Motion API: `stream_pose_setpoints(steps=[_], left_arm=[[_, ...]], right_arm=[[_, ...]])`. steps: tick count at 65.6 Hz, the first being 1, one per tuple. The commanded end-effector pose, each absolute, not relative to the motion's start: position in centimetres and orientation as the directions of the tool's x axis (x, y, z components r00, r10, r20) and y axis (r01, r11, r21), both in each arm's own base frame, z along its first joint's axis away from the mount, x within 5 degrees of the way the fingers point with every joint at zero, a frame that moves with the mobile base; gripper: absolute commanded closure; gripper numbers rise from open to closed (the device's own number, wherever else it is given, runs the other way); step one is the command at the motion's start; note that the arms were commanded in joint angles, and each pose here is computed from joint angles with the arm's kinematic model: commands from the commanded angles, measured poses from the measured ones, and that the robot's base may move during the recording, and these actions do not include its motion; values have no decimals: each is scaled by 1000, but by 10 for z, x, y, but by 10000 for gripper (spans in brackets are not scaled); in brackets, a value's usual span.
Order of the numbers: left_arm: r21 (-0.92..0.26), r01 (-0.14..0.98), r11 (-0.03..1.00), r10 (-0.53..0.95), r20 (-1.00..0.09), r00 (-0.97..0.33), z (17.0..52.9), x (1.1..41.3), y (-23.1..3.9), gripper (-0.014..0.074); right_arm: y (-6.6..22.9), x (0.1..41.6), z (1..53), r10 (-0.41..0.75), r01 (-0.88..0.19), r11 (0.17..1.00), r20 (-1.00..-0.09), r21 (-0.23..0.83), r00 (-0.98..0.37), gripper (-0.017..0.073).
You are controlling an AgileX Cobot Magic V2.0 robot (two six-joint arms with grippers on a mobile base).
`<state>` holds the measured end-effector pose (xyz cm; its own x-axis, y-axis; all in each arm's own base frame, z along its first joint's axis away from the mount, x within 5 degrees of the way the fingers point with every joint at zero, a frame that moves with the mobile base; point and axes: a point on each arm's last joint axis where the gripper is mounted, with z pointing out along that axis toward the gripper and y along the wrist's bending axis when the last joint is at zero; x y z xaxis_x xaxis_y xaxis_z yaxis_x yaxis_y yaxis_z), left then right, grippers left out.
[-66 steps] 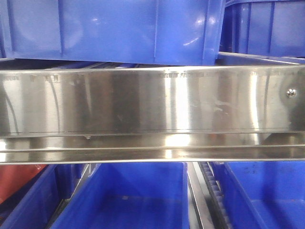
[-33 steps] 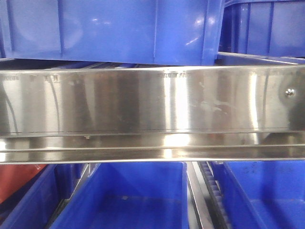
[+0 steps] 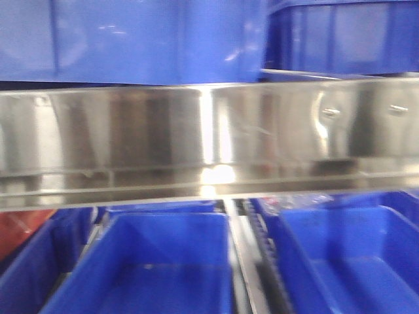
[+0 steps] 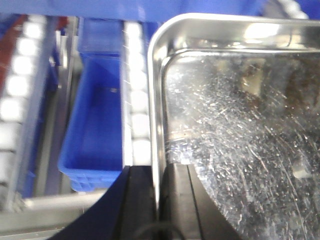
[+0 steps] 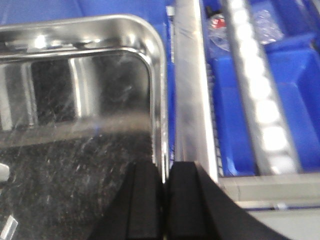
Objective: Stack silver trays without gaps
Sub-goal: 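Hold the tray in both grippers while the base backs away and turns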
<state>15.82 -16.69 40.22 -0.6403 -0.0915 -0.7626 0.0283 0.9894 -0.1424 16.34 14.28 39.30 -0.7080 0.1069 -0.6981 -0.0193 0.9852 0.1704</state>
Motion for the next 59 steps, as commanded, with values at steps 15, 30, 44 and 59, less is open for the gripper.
stream_pose_setpoints(steps=[15, 30, 44, 59], left_arm=[[-138, 32, 990, -88, -781, -619, 406, 157, -164, 599], [-138, 32, 990, -88, -781, -619, 406, 157, -164, 599], [-138, 32, 990, -88, -781, -619, 406, 157, -164, 599], [-138, 32, 990, -88, -781, -619, 406, 157, -164, 599]], right_arm=[[139, 163, 399, 105, -31, 985, -732, 170, -673, 574], [140, 164, 399, 105, -33, 985, -733, 172, -672, 574], [140, 164, 399, 105, -33, 985, -733, 172, -672, 574], [140, 164, 399, 105, -33, 985, -733, 172, -672, 574]])
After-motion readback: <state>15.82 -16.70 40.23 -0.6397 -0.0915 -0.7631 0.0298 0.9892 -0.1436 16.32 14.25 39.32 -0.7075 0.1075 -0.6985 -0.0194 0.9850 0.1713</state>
